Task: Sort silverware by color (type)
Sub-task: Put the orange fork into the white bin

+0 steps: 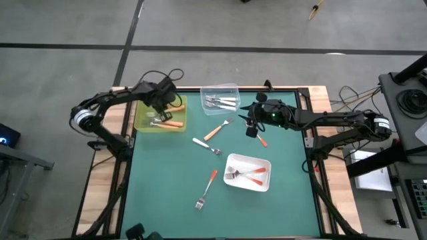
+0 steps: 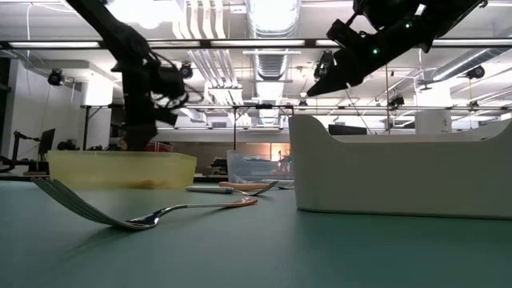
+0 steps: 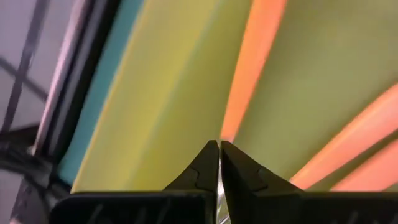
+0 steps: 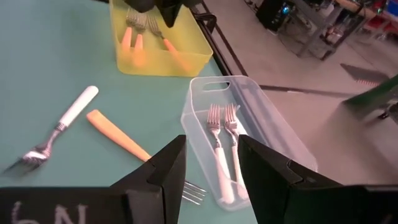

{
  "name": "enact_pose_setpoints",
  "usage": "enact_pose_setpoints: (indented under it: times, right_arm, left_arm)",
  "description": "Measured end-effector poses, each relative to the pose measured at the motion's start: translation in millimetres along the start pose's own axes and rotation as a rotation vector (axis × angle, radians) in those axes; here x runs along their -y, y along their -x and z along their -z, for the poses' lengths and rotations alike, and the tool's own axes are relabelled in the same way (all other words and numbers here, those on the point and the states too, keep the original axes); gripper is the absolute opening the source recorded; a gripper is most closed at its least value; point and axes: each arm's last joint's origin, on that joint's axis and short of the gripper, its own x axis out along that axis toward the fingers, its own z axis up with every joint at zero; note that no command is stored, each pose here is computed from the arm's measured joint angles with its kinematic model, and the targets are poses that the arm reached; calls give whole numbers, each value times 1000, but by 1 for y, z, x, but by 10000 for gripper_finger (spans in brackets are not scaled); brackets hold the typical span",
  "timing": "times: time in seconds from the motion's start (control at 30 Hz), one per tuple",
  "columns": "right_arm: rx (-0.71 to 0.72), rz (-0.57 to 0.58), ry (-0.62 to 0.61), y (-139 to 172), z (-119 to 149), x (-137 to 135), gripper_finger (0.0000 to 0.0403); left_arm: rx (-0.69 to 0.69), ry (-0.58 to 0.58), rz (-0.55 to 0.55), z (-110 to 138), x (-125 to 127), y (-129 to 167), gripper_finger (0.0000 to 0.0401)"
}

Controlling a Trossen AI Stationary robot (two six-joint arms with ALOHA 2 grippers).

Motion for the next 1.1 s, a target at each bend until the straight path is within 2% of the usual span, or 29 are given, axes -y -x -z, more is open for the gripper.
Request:
enact_pose_setpoints:
  times: [0.2,0.37,0.53,0.63,0.73,0.87,1.1]
  right_arm:
    - [23,19,-191,0,-2,1,137]
    - [116,263,-262,5,-26,15,137]
    - [136,600,-327,20,-62,40,137]
    - [124,669,-330,31,-83,57,137]
    - [104,694,-345,43,-101,72,137]
    - [104,720,-370,61,-123,88,127]
    - [142,737,-388,81,-145,100,29]
  left_arm:
    - [319,77,-2,3,21,38,0]
    - [642,70,12,9,47,69,0]
    - [969,86,33,13,62,94,0]
    - [1107,81,11,14,63,103,0]
    - [1186,80,-14,15,60,110,0]
    - [1206,68,-30,15,59,115,0]
    - [1178,31,-45,14,61,108,0]
